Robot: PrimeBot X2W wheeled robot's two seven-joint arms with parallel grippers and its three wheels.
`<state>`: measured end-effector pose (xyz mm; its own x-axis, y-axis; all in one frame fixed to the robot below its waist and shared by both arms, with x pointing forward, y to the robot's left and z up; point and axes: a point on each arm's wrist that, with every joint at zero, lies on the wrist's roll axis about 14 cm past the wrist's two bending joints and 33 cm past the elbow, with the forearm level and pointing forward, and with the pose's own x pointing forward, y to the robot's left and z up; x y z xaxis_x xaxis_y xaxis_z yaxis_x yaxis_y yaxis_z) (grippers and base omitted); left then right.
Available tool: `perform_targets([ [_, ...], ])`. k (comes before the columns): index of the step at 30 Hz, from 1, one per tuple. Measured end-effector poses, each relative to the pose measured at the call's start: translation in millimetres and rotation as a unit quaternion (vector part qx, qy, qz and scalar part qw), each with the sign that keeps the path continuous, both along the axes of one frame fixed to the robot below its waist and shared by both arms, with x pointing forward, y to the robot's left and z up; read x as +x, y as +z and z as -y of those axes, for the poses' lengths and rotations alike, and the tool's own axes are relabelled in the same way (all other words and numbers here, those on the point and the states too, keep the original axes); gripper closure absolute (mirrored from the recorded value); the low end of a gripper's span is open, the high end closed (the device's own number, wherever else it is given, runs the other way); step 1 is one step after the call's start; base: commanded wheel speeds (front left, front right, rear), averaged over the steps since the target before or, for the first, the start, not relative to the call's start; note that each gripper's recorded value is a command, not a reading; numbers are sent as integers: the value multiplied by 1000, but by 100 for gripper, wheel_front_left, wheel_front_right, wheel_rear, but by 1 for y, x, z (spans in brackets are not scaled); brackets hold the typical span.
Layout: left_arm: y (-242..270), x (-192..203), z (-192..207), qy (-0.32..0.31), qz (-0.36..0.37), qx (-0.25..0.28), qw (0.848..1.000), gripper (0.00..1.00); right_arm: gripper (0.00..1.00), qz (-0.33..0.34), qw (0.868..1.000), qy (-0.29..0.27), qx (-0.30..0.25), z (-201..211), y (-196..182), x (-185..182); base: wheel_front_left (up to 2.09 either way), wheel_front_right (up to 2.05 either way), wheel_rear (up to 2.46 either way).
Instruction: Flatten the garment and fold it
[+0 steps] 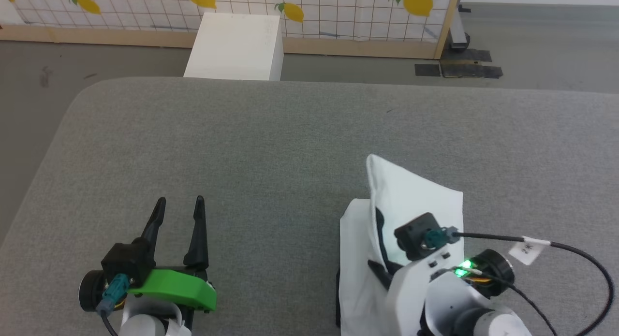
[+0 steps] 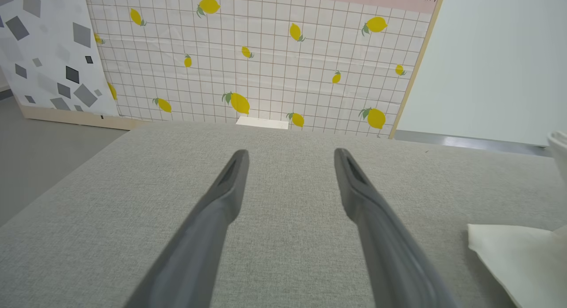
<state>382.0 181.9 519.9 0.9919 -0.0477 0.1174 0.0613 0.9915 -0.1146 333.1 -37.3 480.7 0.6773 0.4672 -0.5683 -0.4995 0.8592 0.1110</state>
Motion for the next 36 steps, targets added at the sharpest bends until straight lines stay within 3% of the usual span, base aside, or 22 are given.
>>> perform_targets([
  [6, -4, -1, -8, 12, -6, 1, 1000, 0, 100, -69, 996, 55, -18, -26, -38, -11, 0, 0, 0],
  [14, -7, 1, -14, 20, -10, 2, 1000, 0, 100, -116, 991, 67, -24, -31, -64, -12, 0, 0, 0],
  [15, -7, 1, -14, 20, -10, 2, 1000, 0, 70, -117, 991, 66, -22, -31, -65, -12, 0, 0, 0],
  [16, -7, 1, -13, 20, -10, 1, 1000, 0, 24, -119, 991, 65, -20, -31, -66, -11, 0, 0, 0],
  [17, -7, 2, -13, 19, -10, 1, 1000, 0, 0, -122, 990, 65, -16, -31, -66, -11, 0, 0, 0],
  [21, -5, 2, -11, 17, -7, 1, 1000, 0, 0, -103, 993, 60, 20, -36, -51, -7, 0, 0, 0],
  [26, -1, 4, -8, 12, -1, 0, 1000, 0, 0, 25, 991, 28, 127, -37, 16, 21, 0, 0, 0],
  [29, 2, 5, -4, 7, 3, 0, 1000, 0, 0, 117, 978, -8, 171, -20, 58, 37, 0, 0, 0],
  [33, 6, 8, 1, -2, 9, -1, 1000, 0, 0, 239, 943, -86, 213, 28, 106, 56, 0, 0, 0],
  [36, 8, 9, 5, -7, 13, -2, 1000, 0, 0, 286, 921, -145, 219, 66, 114, 60, 0, 0, 0],
])
